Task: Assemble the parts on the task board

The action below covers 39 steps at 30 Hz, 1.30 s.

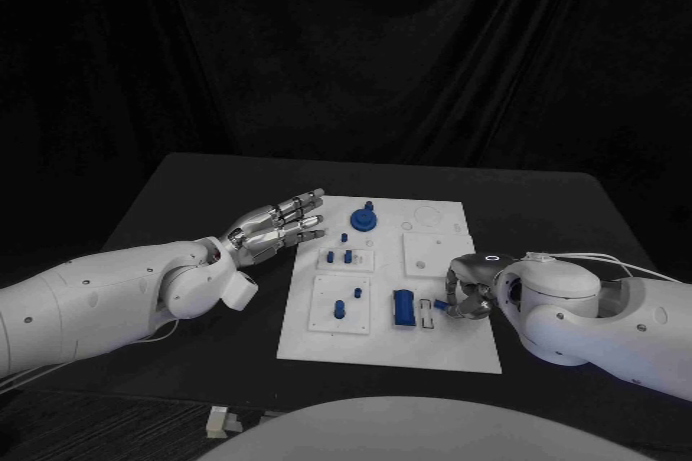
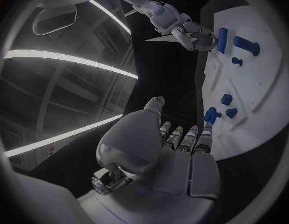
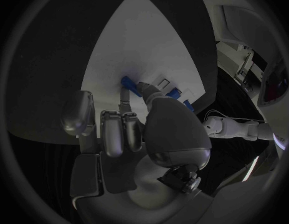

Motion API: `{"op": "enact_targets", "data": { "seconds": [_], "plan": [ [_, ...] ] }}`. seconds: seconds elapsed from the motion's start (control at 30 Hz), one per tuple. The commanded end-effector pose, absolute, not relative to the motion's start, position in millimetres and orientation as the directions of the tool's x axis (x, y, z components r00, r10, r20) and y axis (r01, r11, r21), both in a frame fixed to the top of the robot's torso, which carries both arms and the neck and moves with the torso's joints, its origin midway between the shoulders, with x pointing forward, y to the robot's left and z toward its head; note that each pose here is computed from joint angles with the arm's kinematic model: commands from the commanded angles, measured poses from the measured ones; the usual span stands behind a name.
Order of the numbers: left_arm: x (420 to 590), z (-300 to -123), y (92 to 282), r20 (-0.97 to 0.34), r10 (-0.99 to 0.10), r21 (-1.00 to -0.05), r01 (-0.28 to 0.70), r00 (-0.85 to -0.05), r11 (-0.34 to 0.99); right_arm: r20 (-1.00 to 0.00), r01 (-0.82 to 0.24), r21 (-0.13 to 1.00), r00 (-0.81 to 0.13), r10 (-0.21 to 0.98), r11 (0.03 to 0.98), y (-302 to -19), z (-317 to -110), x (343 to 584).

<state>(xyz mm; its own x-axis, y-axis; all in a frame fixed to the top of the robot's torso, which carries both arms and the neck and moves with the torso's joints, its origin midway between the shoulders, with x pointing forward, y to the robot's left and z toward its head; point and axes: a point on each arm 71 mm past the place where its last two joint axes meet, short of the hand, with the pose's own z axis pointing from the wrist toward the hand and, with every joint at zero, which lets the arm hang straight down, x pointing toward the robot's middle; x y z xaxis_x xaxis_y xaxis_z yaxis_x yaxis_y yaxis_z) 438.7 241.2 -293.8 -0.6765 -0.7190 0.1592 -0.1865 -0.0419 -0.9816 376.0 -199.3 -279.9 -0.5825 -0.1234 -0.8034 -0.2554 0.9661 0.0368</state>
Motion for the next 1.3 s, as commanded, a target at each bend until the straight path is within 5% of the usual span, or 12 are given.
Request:
{"op": "enact_targets", "data": {
  "seconds": [0.03, 0.5, 0.87, 1.3],
  "plan": [
    [437.8, -293.5, 239.2, 0.175, -0.708, -0.980, -0.191, -0.684, -0.058, -0.789, -0.269, -0.010, -0.589, -0.173, 0.963, -202.6, -285.8, 373.9],
    [437.8, -294.1, 239.2, 0.176, -0.707, -0.979, -0.195, -0.685, -0.055, -0.819, -0.226, 0.063, -0.568, -0.079, 0.972, -207.5, -284.2, 374.5],
    [437.3, -293.9, 241.8, 0.172, -0.714, -0.980, -0.194, -0.679, -0.051, -0.666, 0.071, 0.317, -0.694, 0.276, 0.946, -221.9, -287.2, 366.4],
    [437.6, -294.0, 241.3, 0.171, -0.714, -0.980, -0.194, -0.679, -0.051, -0.522, 0.253, 0.432, -0.713, 0.468, 0.866, -221.5, -282.4, 361.7]
  ]
}}
